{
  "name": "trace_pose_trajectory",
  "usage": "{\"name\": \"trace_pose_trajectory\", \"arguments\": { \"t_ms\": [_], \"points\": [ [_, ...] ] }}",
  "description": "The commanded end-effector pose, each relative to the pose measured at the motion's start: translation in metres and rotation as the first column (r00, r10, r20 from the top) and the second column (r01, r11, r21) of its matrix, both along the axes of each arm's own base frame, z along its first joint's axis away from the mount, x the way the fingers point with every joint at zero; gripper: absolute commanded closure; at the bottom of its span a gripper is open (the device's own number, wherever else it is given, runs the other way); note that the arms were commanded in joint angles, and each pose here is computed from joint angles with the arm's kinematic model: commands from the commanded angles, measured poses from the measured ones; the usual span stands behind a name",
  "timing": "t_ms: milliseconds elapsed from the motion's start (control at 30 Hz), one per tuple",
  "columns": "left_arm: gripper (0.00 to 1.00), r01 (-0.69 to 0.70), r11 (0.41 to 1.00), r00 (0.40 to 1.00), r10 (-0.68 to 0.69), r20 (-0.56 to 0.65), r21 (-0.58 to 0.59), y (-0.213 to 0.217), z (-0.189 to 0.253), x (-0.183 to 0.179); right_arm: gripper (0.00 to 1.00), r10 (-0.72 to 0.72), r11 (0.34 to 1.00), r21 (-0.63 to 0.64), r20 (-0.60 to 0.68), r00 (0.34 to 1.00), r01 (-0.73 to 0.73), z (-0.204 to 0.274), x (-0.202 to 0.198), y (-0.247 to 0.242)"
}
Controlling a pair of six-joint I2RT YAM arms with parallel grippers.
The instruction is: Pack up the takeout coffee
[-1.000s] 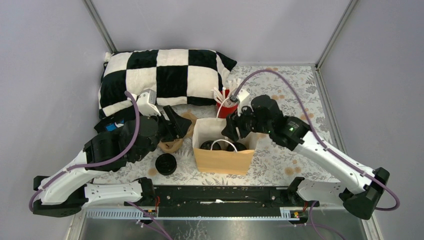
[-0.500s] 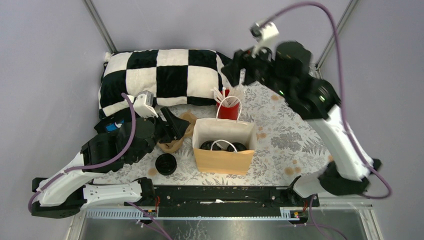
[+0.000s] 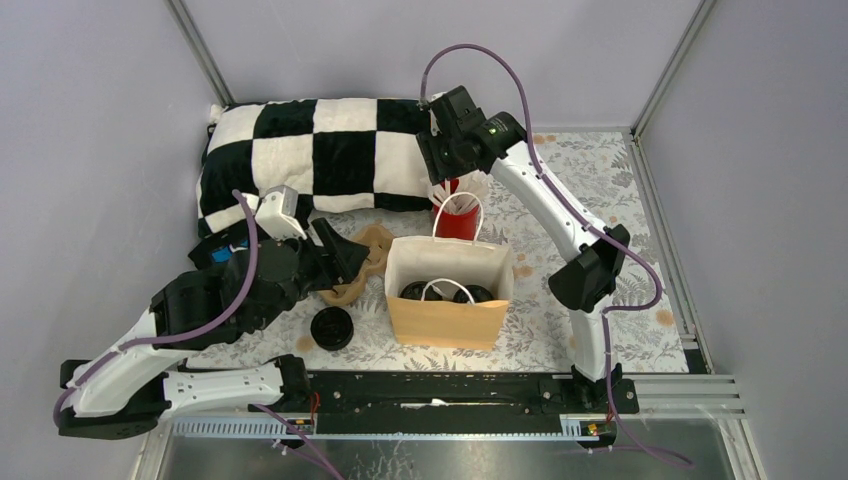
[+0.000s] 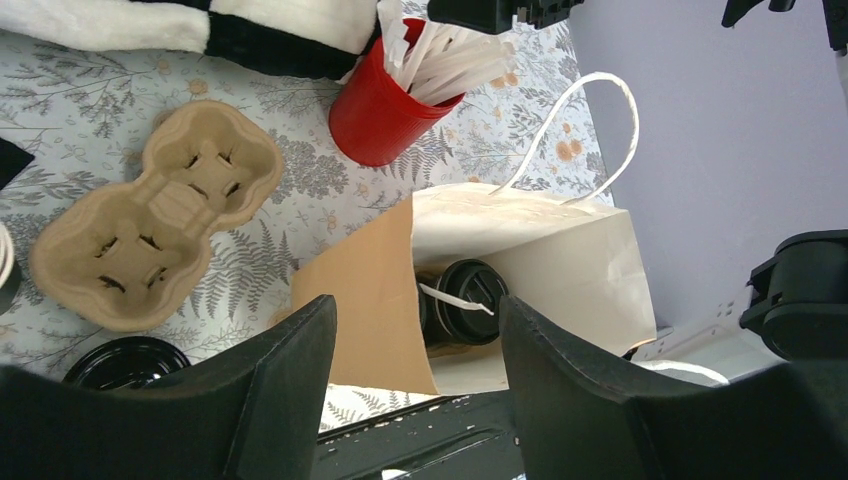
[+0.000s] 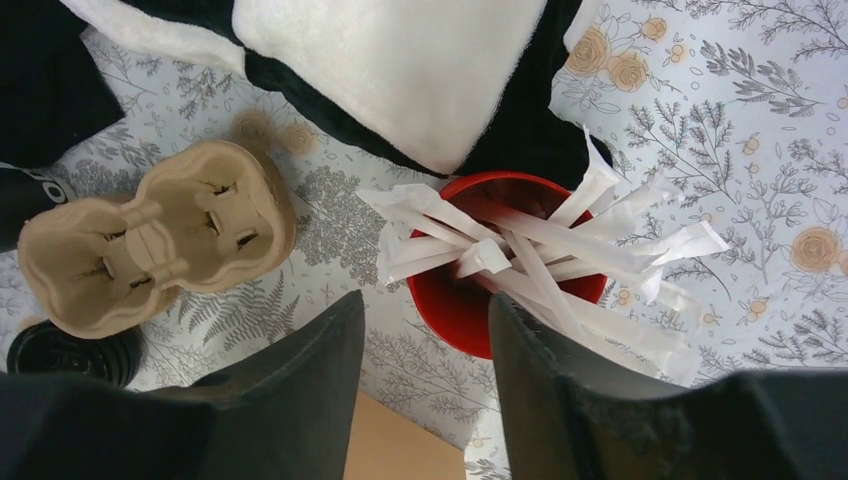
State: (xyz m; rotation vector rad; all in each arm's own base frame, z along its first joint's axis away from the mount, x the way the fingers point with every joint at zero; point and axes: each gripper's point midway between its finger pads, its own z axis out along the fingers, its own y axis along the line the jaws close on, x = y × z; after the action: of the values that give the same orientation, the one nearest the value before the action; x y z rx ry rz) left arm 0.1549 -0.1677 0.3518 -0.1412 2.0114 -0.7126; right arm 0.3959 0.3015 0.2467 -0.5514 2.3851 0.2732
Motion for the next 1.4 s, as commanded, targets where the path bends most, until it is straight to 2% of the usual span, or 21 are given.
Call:
{"name": "trace_pose_trajectory", "arguments": {
  "t_ms": [0,367,667,767,900,1200,1367],
  "points": [
    [0.35,-0.029,0.999,1.0,0.029,0.008,-0.019,0.013,0.007,-0.001,0.47,-0.01,1.0,-0.003,-0.007,1.0,0.01,-0.011,0.006,-0.002],
    [0.35,-0.028,0.999,1.0,0.028,0.004,-0.027,0.015,0.009,-0.003,0.48,-0.063,0.996,-0.063,0.024,0.998,0.064,-0.051,0.022,-0.012],
    [0.35,-0.018,1.0,1.0,0.018,0.006,-0.022,0.013,0.011,-0.003,0.78,-0.04,0.997,-0.062,0.088,0.995,0.046,-0.055,0.036,-0.008],
    [0.35,-0.016,1.0,1.0,0.017,0.006,-0.023,0.013,0.011,-0.003,0.91,-0.044,0.997,-0.056,0.12,0.992,0.051,-0.033,0.034,-0.013],
    [0.35,-0.013,0.999,1.0,0.013,0.009,-0.036,0.009,0.01,-0.003,0.98,-0.039,0.999,0.013,0.182,0.983,0.037,0.015,0.022,-0.017],
    [0.35,0.001,0.999,1.0,-0.001,0.013,-0.042,-0.001,0.009,0.0,1.0,-0.049,0.986,0.169,0.317,0.947,-0.006,0.13,-0.02,-0.039],
    [0.35,0.002,0.999,1.0,-0.001,0.01,-0.045,-0.003,0.009,0.0,1.0,0.034,0.94,0.291,0.442,0.896,-0.179,0.205,-0.069,-0.046]
  ]
}}
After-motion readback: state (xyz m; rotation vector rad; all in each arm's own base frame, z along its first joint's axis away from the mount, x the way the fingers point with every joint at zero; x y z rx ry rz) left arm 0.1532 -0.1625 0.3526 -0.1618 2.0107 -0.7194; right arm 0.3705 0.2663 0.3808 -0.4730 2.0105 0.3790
